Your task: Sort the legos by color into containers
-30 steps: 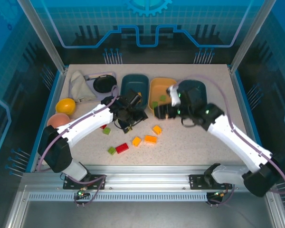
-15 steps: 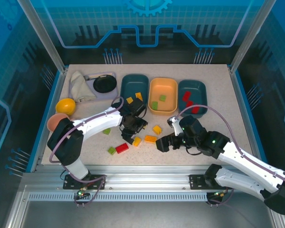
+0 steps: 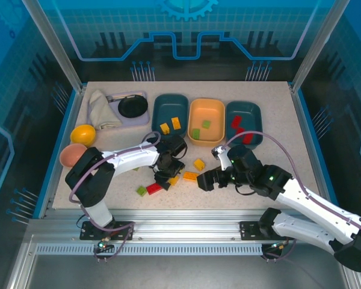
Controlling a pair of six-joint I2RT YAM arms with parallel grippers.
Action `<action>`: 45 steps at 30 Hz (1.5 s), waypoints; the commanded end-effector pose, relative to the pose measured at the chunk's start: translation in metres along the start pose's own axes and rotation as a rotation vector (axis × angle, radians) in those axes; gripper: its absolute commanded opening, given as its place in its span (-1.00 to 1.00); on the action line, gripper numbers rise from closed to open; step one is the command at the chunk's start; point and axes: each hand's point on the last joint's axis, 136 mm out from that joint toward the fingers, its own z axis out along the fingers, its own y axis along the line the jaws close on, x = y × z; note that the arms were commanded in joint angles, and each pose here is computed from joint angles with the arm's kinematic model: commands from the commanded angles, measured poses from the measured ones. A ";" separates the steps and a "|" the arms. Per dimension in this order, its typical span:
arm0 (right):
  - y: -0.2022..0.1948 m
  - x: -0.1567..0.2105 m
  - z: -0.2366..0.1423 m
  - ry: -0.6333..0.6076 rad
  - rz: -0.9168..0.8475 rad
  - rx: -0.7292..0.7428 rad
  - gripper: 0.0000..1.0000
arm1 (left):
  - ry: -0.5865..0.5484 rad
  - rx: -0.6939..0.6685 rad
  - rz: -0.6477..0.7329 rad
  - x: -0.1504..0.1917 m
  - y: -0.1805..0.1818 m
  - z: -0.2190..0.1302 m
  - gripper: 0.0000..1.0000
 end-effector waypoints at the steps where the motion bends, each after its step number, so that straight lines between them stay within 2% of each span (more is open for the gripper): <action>1: 0.007 -0.014 -0.008 -0.034 -0.003 -0.020 0.99 | -0.019 -0.004 0.006 -0.003 0.000 0.011 0.44; 9: 0.004 -0.014 -0.010 -0.035 0.010 -0.015 0.99 | -0.056 0.015 0.027 -0.010 -0.003 0.010 0.12; 11: 0.003 -0.015 -0.012 -0.039 0.013 -0.013 0.99 | -0.064 0.023 0.034 -0.011 -0.003 0.007 -0.07; 13: 0.002 -0.018 -0.013 -0.050 0.020 -0.007 0.98 | -0.084 0.037 0.047 -0.013 -0.004 0.000 -0.17; 18: 0.002 -0.039 -0.027 -0.109 0.022 0.017 0.96 | -0.166 0.101 0.131 -0.019 -0.020 -0.043 -0.21; 25: -0.002 -0.106 -0.056 -0.282 0.073 0.078 0.95 | -0.282 0.216 0.296 -0.051 -0.071 -0.128 -0.22; 29: 0.004 -0.149 -0.058 -0.419 0.098 0.032 0.96 | -0.312 0.253 0.349 -0.080 -0.108 -0.149 -0.25; 32: -0.001 -0.178 -0.056 -0.496 0.144 0.027 0.98 | -0.338 0.274 0.380 -0.105 -0.138 -0.153 -0.26; 36: -0.008 -0.201 -0.045 -0.498 0.206 0.024 0.98 | -0.364 0.284 0.420 -0.137 -0.180 -0.147 -0.26; 41: -0.017 -0.208 -0.030 -0.454 0.232 0.024 0.98 | -0.400 0.256 0.421 -0.176 -0.212 -0.130 -0.26; 45: -0.028 -0.203 -0.024 -0.427 0.265 0.038 0.97 | -0.387 0.226 0.403 -0.200 -0.222 -0.106 -0.25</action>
